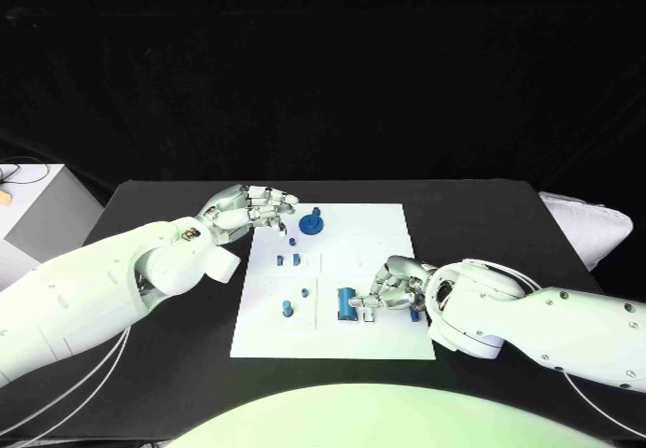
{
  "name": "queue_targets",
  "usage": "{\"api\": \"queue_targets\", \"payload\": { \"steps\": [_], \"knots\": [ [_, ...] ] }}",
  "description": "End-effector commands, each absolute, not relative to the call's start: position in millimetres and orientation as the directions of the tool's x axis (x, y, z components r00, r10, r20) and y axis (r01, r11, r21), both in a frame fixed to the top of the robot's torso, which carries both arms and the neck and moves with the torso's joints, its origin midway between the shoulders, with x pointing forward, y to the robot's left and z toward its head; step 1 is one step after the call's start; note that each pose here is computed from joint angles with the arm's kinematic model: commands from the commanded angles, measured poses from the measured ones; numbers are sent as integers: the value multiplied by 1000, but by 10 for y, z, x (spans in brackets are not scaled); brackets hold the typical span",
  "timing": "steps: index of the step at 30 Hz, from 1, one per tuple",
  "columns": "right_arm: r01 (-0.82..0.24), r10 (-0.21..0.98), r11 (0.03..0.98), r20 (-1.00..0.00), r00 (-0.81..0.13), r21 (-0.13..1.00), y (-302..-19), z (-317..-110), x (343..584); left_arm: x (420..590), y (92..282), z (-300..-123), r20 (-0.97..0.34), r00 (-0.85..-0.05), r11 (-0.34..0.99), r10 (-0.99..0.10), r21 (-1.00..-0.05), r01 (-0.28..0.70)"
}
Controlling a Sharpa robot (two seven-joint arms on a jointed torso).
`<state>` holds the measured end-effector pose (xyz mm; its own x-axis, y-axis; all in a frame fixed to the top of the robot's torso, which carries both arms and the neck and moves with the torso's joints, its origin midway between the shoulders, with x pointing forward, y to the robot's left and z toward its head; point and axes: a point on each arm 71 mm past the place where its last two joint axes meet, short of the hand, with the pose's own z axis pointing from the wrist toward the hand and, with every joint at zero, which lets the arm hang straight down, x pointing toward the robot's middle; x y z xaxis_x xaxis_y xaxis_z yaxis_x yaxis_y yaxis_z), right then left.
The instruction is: Assemble the parts on the task board
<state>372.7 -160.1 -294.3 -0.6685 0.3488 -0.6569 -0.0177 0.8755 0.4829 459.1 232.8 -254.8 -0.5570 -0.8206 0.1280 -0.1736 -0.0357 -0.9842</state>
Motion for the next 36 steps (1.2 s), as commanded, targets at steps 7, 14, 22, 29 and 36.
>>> {"api": "queue_targets", "payload": {
  "steps": [7,14,22,29,36],
  "knots": [
    [-71,357,850,-671,-650,522,-1619,-2902,3719,4580,2302,-2544,142,-569,-49,-810,-983,-176],
    [-30,411,847,-690,-596,530,-1883,-2878,3774,4581,2306,-2542,140,-564,-50,-814,-984,-173],
    [-6,451,841,-706,-547,542,-2275,-2795,3790,4584,2319,-2544,141,-549,-59,-824,-985,-164],
    [15,412,877,-739,-533,479,-2540,-2800,3775,4553,2320,-2589,151,-543,-66,-826,-983,-171],
    [25,361,909,-756,-546,416,-2625,-2857,3718,4537,2317,-2615,155,-543,-68,-825,-982,-177]
  ]
}}
